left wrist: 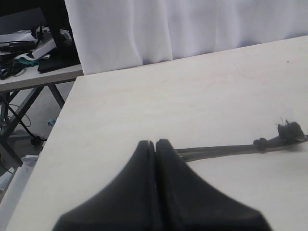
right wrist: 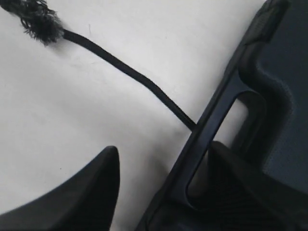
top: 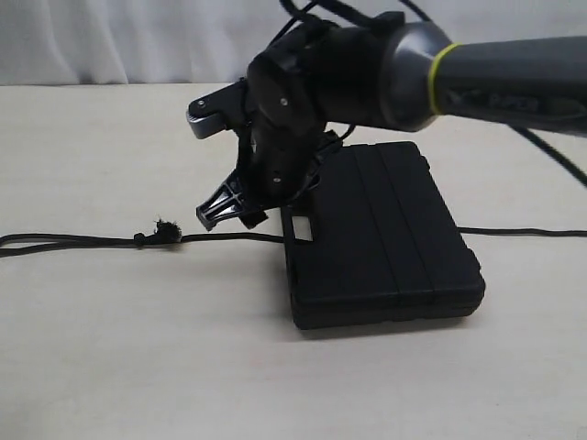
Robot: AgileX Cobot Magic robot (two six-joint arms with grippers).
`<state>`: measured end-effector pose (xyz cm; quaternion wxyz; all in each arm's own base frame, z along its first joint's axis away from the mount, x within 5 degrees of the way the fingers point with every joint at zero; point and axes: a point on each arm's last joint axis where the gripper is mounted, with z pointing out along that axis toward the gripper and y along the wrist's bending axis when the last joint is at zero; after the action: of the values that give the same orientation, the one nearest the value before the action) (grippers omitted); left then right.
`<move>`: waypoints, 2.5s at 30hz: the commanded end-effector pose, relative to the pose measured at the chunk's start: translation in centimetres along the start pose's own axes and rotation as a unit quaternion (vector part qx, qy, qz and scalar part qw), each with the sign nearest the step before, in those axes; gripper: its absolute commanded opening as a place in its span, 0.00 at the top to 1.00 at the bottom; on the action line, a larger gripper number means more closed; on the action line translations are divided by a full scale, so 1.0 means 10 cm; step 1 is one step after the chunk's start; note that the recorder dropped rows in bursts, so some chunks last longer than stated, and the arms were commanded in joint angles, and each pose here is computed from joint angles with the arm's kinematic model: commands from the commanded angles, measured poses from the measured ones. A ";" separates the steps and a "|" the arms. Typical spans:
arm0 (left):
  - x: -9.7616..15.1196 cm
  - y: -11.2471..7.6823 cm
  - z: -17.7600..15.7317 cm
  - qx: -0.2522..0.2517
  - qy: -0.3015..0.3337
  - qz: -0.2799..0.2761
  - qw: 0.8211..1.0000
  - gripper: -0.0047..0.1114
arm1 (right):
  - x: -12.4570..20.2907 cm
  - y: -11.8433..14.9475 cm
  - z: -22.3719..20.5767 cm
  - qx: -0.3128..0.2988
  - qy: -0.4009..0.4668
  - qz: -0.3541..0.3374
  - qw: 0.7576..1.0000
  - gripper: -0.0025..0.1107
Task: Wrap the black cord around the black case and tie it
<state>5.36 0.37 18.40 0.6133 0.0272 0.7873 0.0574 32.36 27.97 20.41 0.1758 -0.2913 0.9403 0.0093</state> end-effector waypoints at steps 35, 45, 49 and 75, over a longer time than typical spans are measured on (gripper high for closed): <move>0.00 0.00 0.00 0.003 -0.004 -0.004 1.000 0.96 | -0.12 0.07 0.72 0.136 0.088 0.039 0.986 0.52; 0.00 0.00 0.00 0.003 -0.004 -0.004 1.000 0.96 | -0.12 0.06 0.72 0.138 0.086 0.037 0.986 0.81; 0.00 0.00 0.00 0.003 -0.004 -0.004 1.000 0.96 | -0.12 0.05 0.72 0.143 0.086 0.035 0.985 0.91; 0.00 0.00 0.00 0.003 -0.004 -0.004 1.000 0.96 | -0.22 -0.53 -0.83 0.102 0.008 0.036 0.994 0.93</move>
<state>5.36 0.37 18.38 0.6125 0.0272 0.7879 0.0574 35.02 23.58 28.49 0.1973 -0.2106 0.9533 -0.0893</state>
